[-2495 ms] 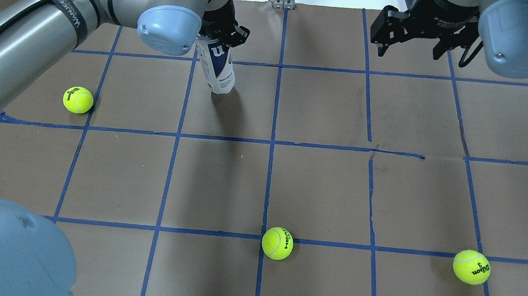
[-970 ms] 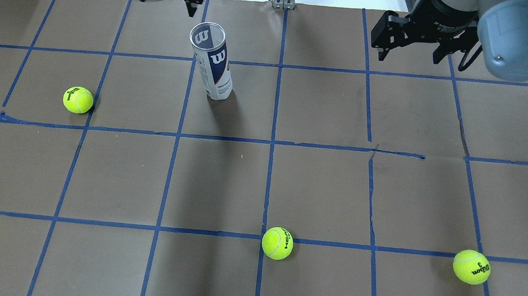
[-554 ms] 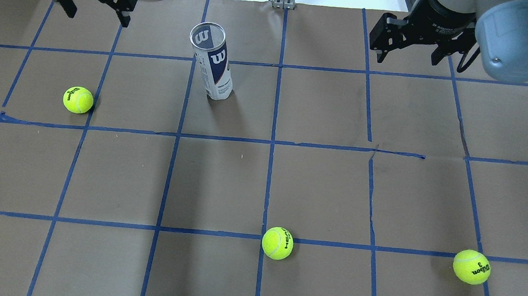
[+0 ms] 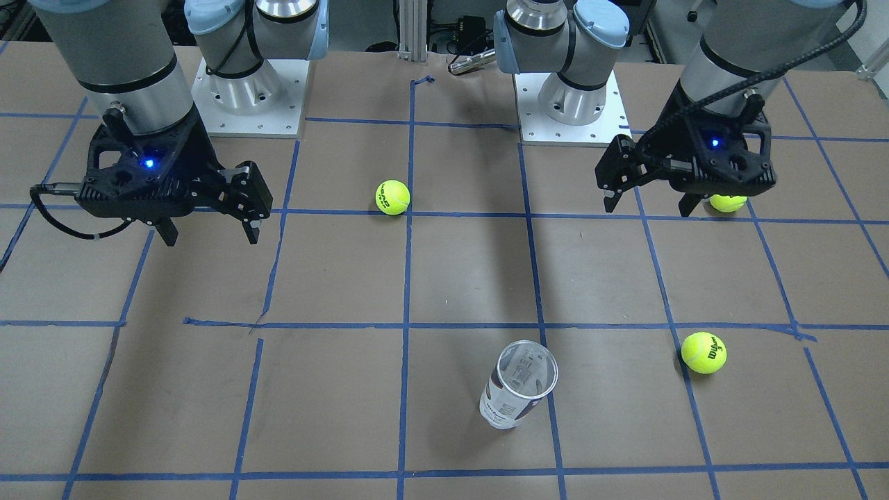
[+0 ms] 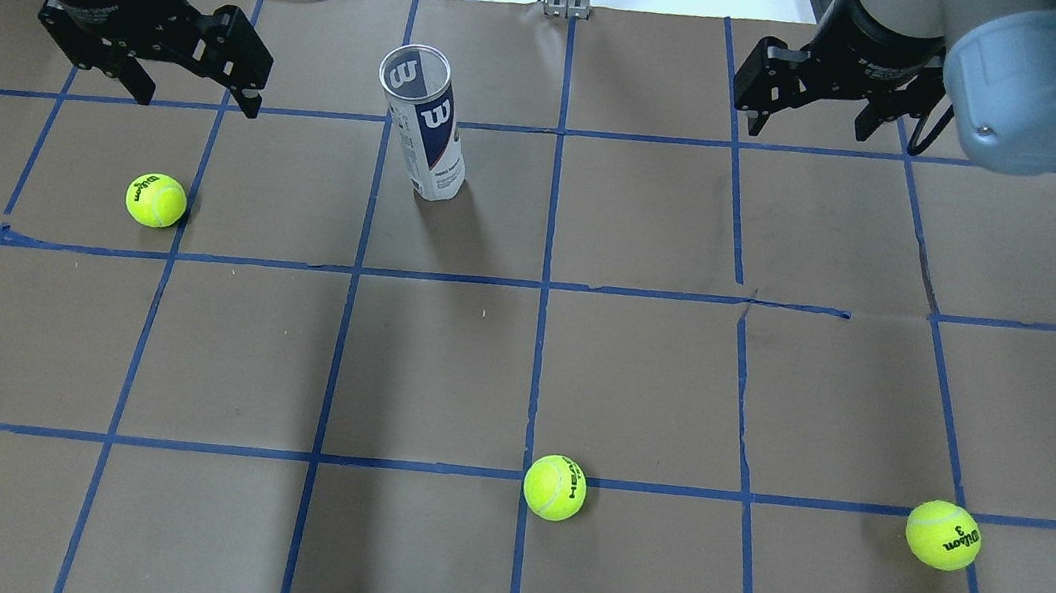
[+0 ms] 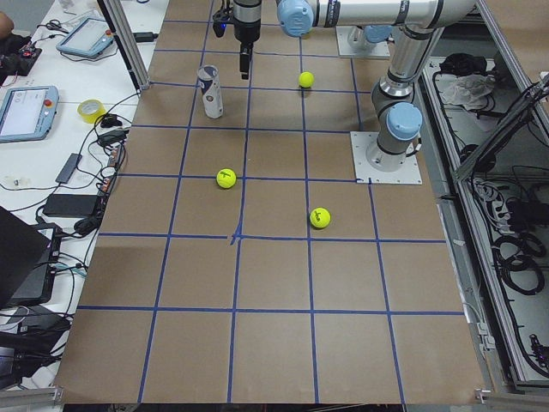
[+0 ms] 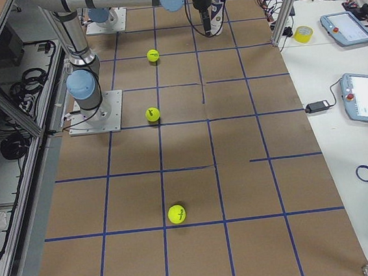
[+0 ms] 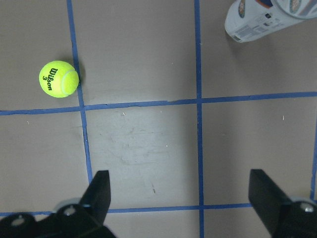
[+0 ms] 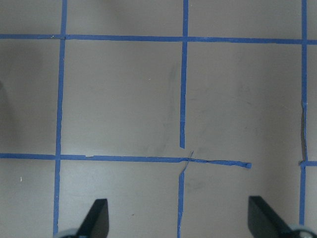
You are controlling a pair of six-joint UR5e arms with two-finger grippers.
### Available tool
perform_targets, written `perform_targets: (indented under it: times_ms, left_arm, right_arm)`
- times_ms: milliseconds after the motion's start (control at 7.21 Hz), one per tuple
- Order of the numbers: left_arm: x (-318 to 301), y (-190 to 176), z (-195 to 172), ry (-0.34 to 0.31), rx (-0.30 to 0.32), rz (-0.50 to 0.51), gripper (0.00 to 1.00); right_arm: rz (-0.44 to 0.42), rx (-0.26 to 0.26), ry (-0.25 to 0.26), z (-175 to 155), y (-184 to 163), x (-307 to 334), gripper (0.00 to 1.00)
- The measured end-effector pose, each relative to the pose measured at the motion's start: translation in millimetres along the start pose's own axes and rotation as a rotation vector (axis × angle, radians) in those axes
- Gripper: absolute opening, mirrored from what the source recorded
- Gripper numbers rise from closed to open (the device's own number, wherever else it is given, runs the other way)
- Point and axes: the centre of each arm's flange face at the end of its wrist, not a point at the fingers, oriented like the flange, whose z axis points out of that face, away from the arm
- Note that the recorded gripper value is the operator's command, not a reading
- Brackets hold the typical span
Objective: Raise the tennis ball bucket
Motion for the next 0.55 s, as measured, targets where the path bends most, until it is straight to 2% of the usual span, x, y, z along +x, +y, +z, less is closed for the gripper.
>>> perform_targets:
  times_ms: [554]
  left_arm:
    - [0.1, 5.6, -2.8, 0.005, 0.001, -0.001, 1.0]
  right_arm:
    - [0.0, -0.002, -0.002, 1.3, -0.2, 0.8, 1.0]
